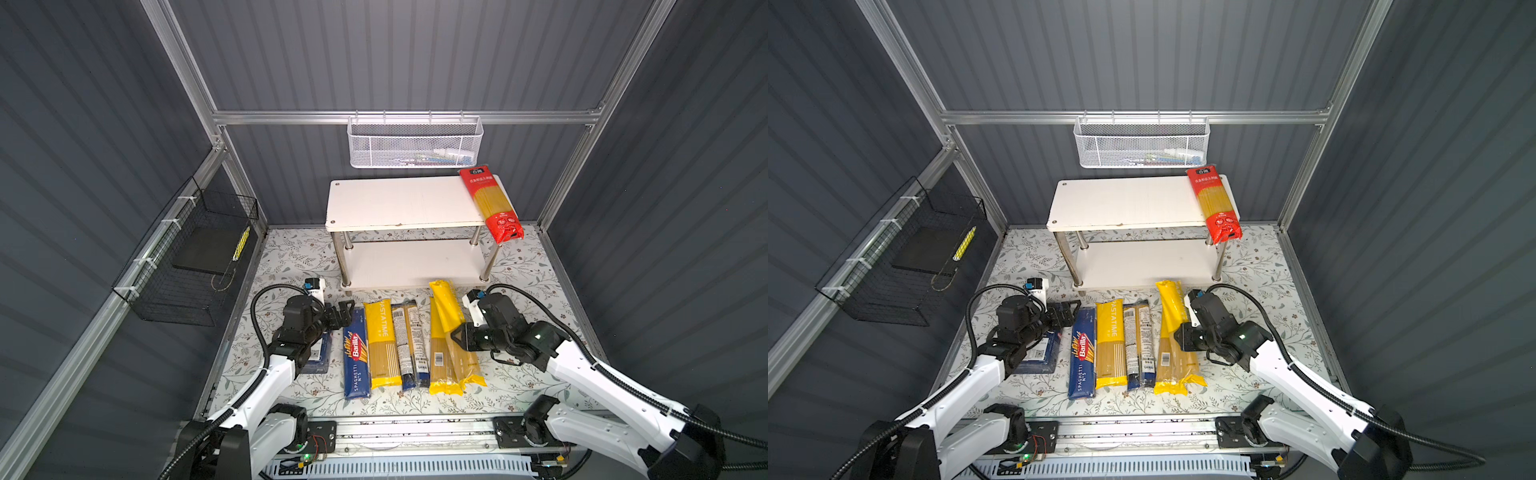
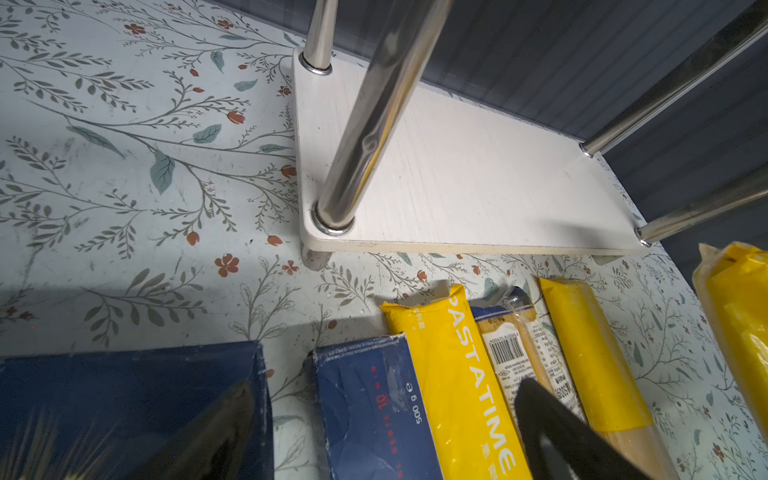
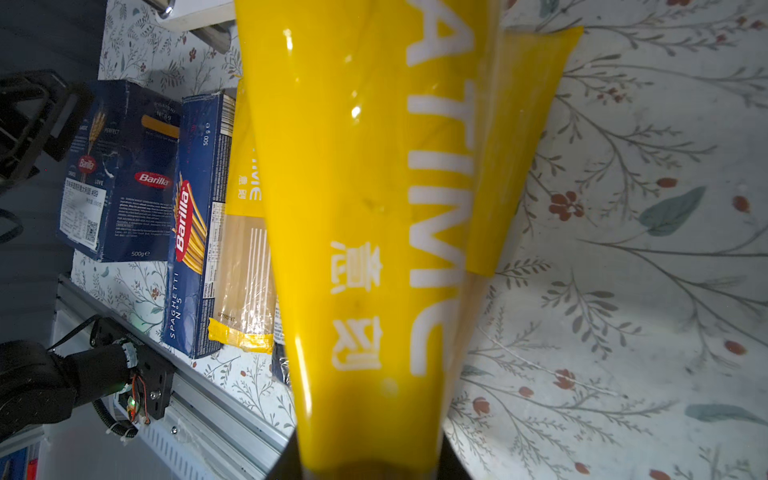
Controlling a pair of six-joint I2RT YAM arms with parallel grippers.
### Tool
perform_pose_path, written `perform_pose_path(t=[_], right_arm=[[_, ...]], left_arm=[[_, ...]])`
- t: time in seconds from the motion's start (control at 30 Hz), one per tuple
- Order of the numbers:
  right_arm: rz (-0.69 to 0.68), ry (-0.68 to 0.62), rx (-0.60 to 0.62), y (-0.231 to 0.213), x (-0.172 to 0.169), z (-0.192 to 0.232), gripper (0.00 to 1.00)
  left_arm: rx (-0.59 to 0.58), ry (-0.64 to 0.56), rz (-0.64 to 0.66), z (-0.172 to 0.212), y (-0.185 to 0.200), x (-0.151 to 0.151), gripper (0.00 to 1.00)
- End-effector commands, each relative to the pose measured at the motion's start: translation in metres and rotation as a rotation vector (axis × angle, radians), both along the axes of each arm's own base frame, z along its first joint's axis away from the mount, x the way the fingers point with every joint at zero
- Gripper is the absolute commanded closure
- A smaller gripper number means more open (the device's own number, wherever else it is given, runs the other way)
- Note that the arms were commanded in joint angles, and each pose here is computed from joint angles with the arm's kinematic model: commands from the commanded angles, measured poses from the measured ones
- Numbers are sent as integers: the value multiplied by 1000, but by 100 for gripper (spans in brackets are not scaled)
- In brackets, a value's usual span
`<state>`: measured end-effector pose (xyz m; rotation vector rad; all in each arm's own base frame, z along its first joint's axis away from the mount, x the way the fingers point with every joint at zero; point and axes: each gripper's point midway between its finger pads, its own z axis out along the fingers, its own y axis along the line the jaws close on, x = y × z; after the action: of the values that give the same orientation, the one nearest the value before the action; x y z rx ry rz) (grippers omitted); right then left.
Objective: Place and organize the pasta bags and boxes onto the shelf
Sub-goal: 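Lift the yellow PASTATIME bag upright with the right gripper, then raise the yellow bag with the right gripper toward the top shelf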
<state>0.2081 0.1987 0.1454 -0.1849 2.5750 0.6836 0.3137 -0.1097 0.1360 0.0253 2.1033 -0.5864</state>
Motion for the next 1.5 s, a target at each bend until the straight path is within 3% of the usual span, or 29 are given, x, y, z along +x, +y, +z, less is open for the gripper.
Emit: perform_pose_path(t=[0.0,0.23,0.5,1.47], right_arm=[[24,-128,98,26,17,46,75],[77,-171,38,47,18,69,75],[128,-181,63,67,15,90,75],[191,-289,89,75,8,175,75]], left_arm=[[3,-17,-19,2,-3,-2,1],[0,-15,-30,3,-5,-3,1],[-1,-22,-25,6,-4,-4,1],[1,-15,-25,3,-4,-3,1]])
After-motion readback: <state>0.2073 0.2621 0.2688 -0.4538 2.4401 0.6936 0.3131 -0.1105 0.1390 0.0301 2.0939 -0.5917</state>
